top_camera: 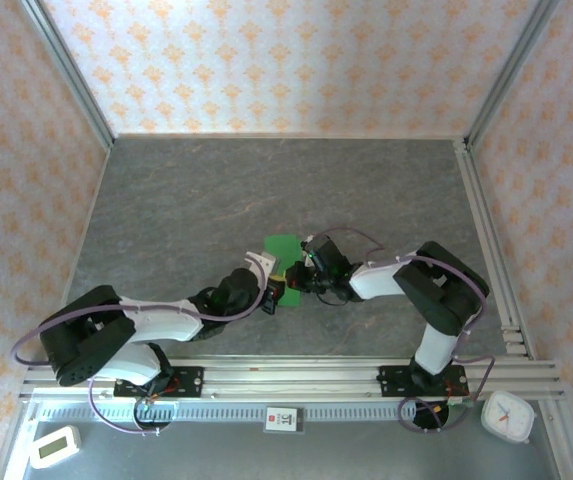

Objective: Fold a paper plane with a square sheet of paper (pick it up from the middle)
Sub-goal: Fold the triangle a second time at the center of the table.

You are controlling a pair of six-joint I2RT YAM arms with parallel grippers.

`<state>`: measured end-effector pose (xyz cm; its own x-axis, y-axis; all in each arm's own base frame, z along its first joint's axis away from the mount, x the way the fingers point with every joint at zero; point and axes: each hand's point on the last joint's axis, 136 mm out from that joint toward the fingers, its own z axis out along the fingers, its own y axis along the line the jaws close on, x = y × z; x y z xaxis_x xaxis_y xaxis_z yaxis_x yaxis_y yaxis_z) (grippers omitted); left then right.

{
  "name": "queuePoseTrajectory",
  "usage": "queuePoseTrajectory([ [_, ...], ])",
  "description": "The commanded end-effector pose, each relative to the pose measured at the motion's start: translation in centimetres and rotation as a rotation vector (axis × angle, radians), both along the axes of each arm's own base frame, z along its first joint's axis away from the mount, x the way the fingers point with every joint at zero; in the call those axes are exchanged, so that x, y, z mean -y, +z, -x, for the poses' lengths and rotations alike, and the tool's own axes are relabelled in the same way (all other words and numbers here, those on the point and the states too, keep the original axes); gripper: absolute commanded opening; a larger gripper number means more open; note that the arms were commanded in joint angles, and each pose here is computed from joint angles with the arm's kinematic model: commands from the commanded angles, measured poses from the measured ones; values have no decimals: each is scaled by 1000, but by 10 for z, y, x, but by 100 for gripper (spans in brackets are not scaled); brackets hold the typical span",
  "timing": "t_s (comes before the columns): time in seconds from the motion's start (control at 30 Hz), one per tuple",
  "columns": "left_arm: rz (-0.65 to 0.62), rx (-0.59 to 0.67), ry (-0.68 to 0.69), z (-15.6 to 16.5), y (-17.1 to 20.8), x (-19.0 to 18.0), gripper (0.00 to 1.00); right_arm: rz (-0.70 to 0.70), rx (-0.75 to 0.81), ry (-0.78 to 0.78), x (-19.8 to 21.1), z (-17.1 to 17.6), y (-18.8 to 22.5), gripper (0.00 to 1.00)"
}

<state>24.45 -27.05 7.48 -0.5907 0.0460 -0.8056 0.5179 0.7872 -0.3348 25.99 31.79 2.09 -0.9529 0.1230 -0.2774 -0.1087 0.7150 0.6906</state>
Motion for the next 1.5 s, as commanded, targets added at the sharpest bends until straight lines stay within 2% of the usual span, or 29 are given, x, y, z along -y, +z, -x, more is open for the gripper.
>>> queuePoseTrajectory([
  [0.0,6,-31,-27,8,-14,5,0,147,-98,-33,24,16,-41,0],
  [0.3,-27,-28,72,-9,-32,-7,0,154,-101,-33,24,16,-41,0],
  [0.53,-48,-67,121,-10,-51,-23,0,171,-111,-34,29,20,-47,0],
  [0.8,-40,-121,151,5,-68,-41,0,179,-117,-44,33,22,-51,0],
  [1.13,3,-236,262,38,-84,-81,0,187,-121,-48,34,23,-53,0],
  [1.3,60,-237,286,44,-69,-85,0,183,-119,-50,35,24,-53,0],
  [1.47,99,-135,232,26,-21,-63,0,186,-127,-49,37,26,-57,0],
])
